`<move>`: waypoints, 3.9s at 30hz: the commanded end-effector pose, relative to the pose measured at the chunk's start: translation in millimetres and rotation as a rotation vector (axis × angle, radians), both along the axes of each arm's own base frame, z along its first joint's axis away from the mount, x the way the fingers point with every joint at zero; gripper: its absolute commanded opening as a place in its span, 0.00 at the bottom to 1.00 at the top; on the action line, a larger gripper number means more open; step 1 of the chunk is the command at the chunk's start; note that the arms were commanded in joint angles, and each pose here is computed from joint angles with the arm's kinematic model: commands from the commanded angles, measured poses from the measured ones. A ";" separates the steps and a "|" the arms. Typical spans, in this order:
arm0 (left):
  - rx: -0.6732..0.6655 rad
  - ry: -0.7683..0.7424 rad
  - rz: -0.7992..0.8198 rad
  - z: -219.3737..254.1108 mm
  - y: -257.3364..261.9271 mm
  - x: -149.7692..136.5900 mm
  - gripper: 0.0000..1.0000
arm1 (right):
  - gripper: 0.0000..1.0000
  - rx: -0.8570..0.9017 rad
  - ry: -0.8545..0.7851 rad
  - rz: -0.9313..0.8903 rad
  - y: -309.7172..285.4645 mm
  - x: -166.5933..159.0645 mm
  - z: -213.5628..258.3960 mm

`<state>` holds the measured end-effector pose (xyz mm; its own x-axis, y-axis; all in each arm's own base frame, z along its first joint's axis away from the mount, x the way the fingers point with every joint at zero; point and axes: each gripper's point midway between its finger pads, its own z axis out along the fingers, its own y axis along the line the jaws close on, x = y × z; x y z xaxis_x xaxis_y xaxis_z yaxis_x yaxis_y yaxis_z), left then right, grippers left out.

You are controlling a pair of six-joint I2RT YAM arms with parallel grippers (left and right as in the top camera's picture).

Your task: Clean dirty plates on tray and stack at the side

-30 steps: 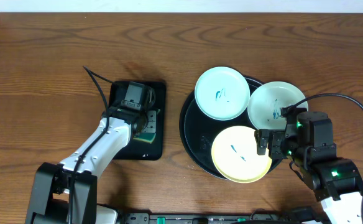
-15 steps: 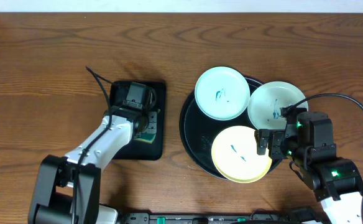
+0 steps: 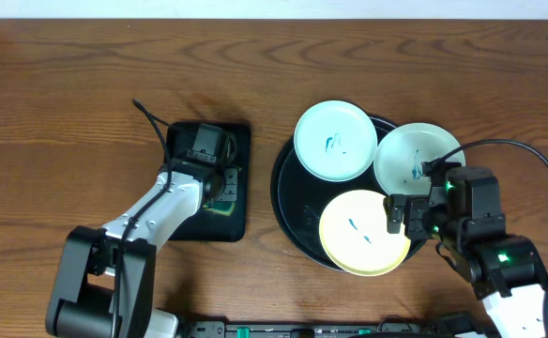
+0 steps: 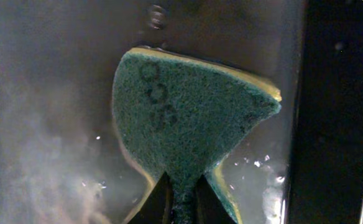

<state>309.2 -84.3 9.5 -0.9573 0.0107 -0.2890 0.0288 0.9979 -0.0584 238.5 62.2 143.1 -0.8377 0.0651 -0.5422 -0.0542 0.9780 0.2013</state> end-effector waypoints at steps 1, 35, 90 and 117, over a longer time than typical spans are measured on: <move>-0.004 0.013 0.007 9.4 3.2 -11.0 0.07 | 0.99 -0.010 0.039 -0.007 -3.2 3.0 -7.7; 0.004 0.053 0.021 32.4 11.0 -38.7 0.08 | 0.53 -0.084 0.415 -0.009 -2.2 16.1 -120.2; -0.109 -0.341 0.019 127.1 -2.2 9.1 0.08 | 0.01 0.066 0.456 0.038 31.4 -4.3 -137.2; -0.874 -0.335 0.005 158.0 26.6 20.0 0.08 | 0.01 0.067 0.453 0.038 31.6 -3.5 -137.1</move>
